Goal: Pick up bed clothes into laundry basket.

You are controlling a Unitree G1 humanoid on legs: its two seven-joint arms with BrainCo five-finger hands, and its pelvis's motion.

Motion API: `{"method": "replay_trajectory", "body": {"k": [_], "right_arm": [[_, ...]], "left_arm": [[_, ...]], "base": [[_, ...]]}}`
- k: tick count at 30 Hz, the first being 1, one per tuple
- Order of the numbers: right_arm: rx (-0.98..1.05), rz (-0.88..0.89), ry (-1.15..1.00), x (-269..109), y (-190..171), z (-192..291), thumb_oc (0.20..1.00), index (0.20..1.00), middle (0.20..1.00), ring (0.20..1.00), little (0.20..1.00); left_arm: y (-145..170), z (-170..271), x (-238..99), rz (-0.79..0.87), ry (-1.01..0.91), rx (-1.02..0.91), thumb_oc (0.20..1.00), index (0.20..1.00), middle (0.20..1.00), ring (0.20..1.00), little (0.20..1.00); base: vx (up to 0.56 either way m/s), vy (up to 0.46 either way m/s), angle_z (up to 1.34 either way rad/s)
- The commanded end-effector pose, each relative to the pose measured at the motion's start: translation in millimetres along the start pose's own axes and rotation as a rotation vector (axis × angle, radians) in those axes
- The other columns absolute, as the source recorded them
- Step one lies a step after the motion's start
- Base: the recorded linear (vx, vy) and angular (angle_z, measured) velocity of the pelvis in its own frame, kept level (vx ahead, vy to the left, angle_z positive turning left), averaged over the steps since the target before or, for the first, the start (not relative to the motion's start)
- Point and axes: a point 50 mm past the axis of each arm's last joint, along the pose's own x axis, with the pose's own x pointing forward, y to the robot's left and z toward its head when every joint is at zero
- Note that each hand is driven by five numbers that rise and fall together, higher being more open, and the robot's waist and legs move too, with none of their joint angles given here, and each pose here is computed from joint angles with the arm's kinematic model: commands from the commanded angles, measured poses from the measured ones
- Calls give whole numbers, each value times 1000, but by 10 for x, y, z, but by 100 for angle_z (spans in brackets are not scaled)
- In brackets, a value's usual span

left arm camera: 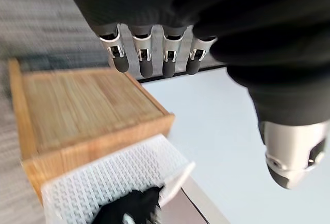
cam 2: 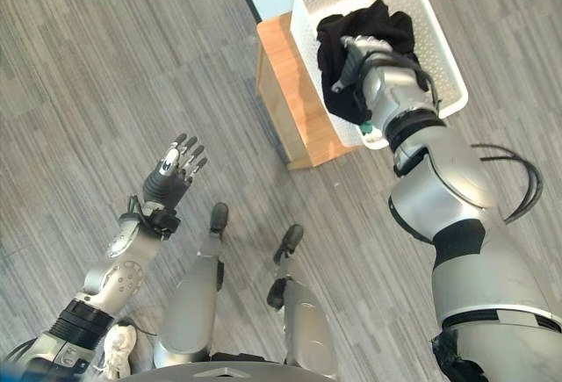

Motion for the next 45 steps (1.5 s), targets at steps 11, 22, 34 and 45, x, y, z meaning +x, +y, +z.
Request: {"method": "replay_trajectory", "body": {"k": [11, 22, 34, 45], "right_arm": [[-102, -180, -13, -138, -560, -232, 1000, 1000, 1000, 1000, 1000], [-137, -719, -221, -930, -1845, -193, 1000, 1000, 1000, 1000, 1000], [1189, -491, -568, -1744, 27, -508, 1000, 1000, 1000, 1000, 1000], [1952, -511, -35, -2140, 1487, -662, 1000, 1000, 1000, 1000, 1000]], "left_arm": [[162, 188, -132, 60, -71, 107, 1000, 1000, 1000, 1000, 1000], [256, 175, -178, 82, -56, 118, 1000, 1000, 1000, 1000, 1000], [420, 227, -374, 174, -91, 289, 1000, 1000, 1000, 1000, 1000], [658, 67, -660, 341, -79, 345, 1000, 1000, 1000, 1000, 1000]], "base": [[-4, 16, -11], [11, -6, -7], [30, 1, 1], [52, 63, 0]]}}
